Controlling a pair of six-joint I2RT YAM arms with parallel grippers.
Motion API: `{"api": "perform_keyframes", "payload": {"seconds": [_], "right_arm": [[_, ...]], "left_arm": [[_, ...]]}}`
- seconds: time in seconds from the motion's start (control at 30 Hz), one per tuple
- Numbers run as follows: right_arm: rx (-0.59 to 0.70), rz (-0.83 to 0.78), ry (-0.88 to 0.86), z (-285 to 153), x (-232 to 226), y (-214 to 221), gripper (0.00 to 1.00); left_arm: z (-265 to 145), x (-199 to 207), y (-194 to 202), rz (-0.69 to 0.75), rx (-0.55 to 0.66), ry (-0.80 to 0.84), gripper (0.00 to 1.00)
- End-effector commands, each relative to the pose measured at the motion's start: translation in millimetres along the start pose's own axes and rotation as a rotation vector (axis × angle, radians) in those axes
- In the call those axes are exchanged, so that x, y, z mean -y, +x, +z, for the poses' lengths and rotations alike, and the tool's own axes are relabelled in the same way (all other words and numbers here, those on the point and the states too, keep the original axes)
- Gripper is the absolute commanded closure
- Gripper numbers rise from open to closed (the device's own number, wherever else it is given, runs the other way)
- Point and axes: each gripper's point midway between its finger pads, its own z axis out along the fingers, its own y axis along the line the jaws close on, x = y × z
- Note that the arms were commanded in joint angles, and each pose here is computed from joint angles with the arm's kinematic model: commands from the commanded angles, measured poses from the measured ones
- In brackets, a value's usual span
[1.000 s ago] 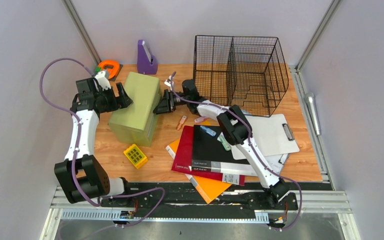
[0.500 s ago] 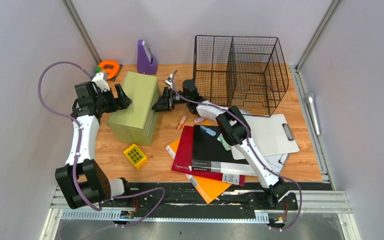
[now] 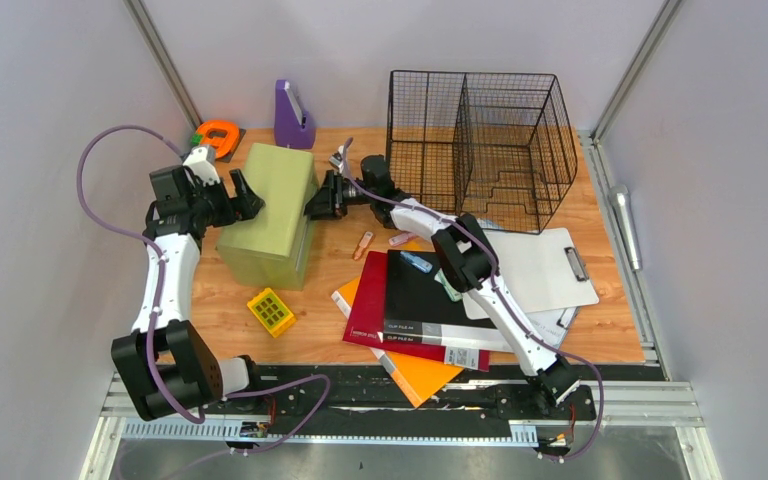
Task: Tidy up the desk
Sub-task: Open the drawer in the storage box.
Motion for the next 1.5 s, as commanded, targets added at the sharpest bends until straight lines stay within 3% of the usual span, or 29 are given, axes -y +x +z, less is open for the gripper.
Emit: {"api": "perform_keyframes", "payload": {"seconds": [0.0, 0.23, 0.6, 1.23, 1.37, 1.47], "right_arm": [[-0.056, 0.195, 0.172, 3.3, 105.8, 57.8, 0.54], [-0.066, 0.177, 0.156, 8.6, 105.1, 60.1, 0.61], [-0.095, 0.167, 0.070, 10.7, 100.0, 68.8, 0.99], [-0.133, 0.174, 0.084, -11.2, 101.6, 70.7, 1.00], [-0.137, 0.168, 0.096, -12.4, 100.9, 69.3, 1.00], [-0.141, 0.162, 0.113, -11.0, 102.2, 69.1, 1.00]], "left_arm": [[-3.1, -10.6, 56.5, -0.039, -0.186, -0.040, 0.03], [-4.7, -9.4, 54.7, -0.040, -0.177, -0.038, 0.03], [-7.7, -8.7, 51.3, -0.035, -0.162, -0.045, 0.03], [-10.5, -34.3, 34.5, -0.036, -0.158, -0.179, 0.12], [-12.9, -38.5, 29.5, -0.024, -0.149, -0.207, 0.11], [-16.0, -33.7, 21.8, -0.006, -0.140, -0.188, 0.04]]}}
